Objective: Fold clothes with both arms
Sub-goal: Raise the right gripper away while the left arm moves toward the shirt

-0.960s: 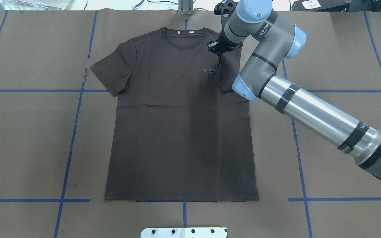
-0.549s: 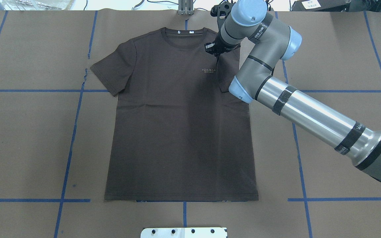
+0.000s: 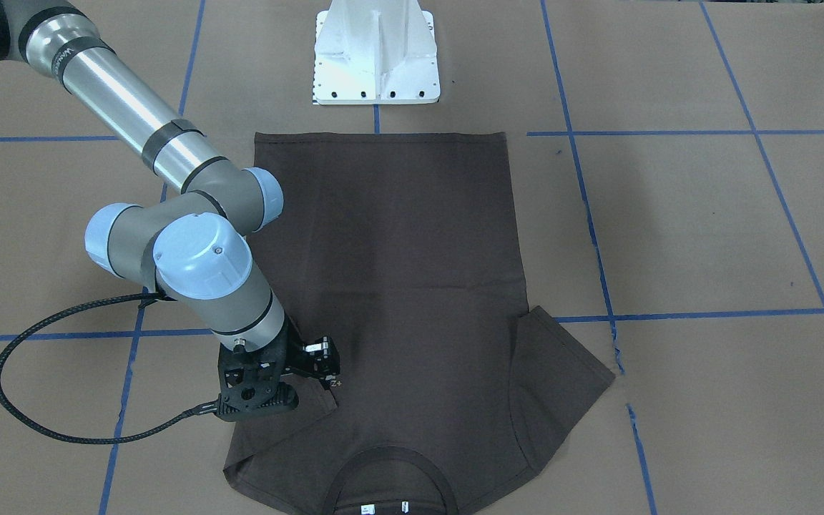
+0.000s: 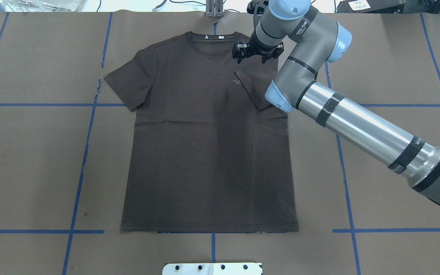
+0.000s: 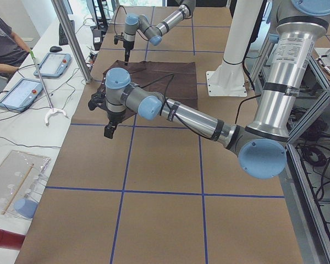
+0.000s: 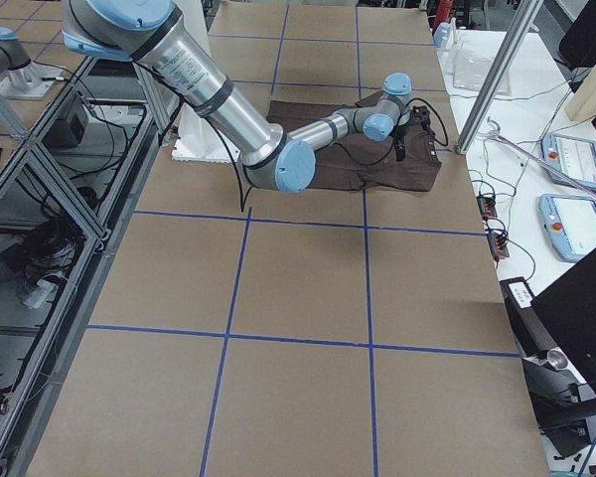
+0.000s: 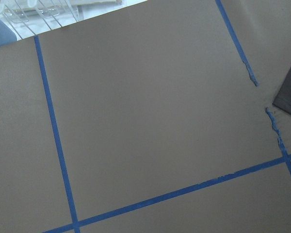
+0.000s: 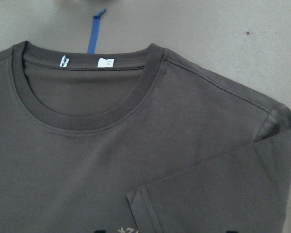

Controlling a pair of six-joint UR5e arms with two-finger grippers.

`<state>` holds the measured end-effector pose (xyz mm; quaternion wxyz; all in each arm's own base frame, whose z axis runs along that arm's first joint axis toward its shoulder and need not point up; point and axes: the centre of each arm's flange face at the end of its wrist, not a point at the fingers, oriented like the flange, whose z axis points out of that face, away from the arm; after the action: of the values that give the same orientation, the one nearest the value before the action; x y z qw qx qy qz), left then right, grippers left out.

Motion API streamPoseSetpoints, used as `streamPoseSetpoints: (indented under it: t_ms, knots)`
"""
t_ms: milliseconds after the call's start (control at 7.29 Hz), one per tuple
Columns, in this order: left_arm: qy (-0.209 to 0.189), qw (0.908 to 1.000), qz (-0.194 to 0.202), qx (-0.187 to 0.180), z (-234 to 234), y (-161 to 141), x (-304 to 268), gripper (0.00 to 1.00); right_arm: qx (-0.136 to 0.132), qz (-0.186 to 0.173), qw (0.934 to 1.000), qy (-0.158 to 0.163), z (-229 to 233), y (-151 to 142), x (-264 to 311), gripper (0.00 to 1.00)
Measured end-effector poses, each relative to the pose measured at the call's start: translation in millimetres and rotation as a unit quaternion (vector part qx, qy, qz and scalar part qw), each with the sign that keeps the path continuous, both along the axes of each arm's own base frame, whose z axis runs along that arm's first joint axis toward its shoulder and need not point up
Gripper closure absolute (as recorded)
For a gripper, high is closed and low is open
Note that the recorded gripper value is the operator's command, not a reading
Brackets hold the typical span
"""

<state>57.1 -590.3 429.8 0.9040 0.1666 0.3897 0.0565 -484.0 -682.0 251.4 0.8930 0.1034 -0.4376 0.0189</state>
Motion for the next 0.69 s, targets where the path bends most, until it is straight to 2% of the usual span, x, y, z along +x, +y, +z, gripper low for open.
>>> streamPoseSetpoints:
  t_ms: [137,274,412,549,686]
  knots:
    - [0.015,0.9996,-0.01,-0.022,-22.1,-7.3,36.7,0.0,-0.042,-0.009,0.999,0.007,-13.6,5.4,25.2,0.0]
    - [0.022,0.9986,-0.028,-0.04,-41.6,-14.6,80.4,0.0,-0.071,-0.022,0.9971,0.02,-27.0,21.1,57.5,0.0]
    - [0.029,0.9972,-0.052,-0.046,-48.5,-21.2,115.7,0.0,-0.08,-0.042,0.9952,0.039,-39.5,40.0,88.9,0.0]
    - [0.049,0.9949,-0.074,-0.048,-42.8,-29.2,143.2,0.0,-0.075,-0.069,0.9928,0.063,-49.5,58.6,124.0,0.0]
    - [0.072,0.9919,-0.093,-0.048,-30.8,-38.3,167.2,0.0,-0.064,-0.098,0.9904,0.074,-47.9,78.2,160.9,0.0]
